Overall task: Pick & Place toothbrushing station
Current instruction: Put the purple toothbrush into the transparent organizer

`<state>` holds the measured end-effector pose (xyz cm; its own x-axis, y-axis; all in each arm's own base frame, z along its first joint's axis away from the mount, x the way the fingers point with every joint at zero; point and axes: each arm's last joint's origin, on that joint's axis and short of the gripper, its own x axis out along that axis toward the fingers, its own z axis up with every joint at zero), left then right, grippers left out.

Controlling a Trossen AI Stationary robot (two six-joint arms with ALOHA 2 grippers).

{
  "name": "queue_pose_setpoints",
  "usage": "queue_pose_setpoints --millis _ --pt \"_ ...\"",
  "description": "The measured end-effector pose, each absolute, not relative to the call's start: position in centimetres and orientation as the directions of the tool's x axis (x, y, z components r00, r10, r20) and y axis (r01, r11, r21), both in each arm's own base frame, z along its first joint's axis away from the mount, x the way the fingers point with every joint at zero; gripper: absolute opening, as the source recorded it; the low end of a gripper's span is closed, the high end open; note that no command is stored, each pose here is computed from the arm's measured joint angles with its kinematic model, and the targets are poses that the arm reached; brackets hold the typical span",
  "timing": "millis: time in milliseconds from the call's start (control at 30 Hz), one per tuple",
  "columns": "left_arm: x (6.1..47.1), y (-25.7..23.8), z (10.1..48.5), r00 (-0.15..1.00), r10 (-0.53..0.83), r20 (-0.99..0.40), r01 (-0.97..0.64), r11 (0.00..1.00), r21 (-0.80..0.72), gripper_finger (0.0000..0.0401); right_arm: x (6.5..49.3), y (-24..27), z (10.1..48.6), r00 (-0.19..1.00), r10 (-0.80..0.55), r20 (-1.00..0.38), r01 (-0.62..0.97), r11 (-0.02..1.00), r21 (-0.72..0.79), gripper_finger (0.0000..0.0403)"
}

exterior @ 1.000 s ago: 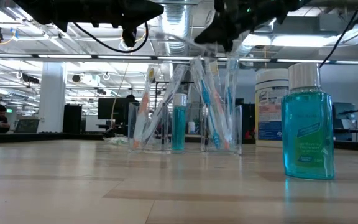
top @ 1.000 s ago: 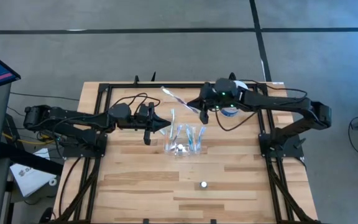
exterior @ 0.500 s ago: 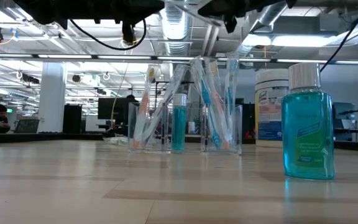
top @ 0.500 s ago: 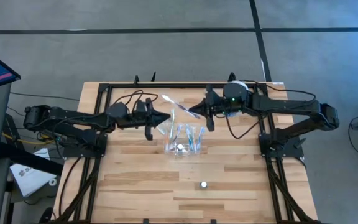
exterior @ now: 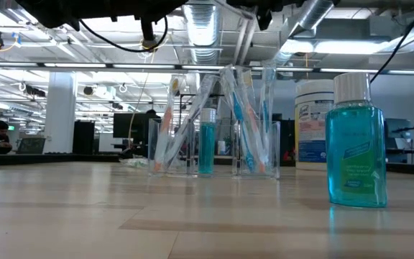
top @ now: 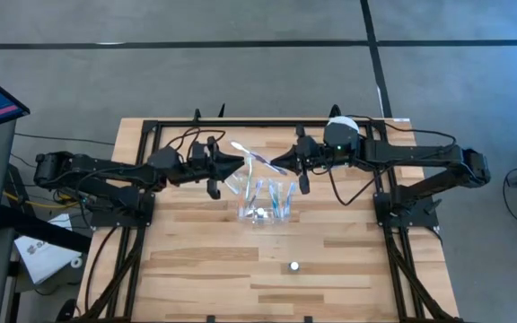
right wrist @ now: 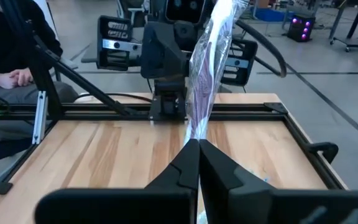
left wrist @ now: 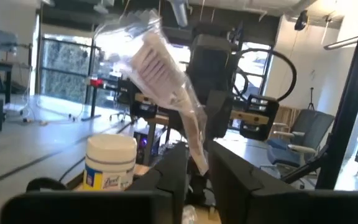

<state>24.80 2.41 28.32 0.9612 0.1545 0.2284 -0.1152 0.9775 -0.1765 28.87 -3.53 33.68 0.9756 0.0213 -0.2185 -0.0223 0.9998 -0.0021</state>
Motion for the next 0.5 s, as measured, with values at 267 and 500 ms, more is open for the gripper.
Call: queue_pose_setpoints --millis 267,500 --pt "24.75 2.36 28.53 0.958 0.138 0.250 -0.099 0.982 -0.164 0.0123 28.94 -3.48 33.97 0.982 0.023 -0.189 -0.024 1.000 -0.006 0.0000" --pt "24.65 2.35 28.89 0.948 0.137 0.287 -0.093 0.982 -0.161 0.0149 29.04 -2.95 34.18 0.985 0.040 -0.167 -0.043 0.999 -0.011 0.0000"
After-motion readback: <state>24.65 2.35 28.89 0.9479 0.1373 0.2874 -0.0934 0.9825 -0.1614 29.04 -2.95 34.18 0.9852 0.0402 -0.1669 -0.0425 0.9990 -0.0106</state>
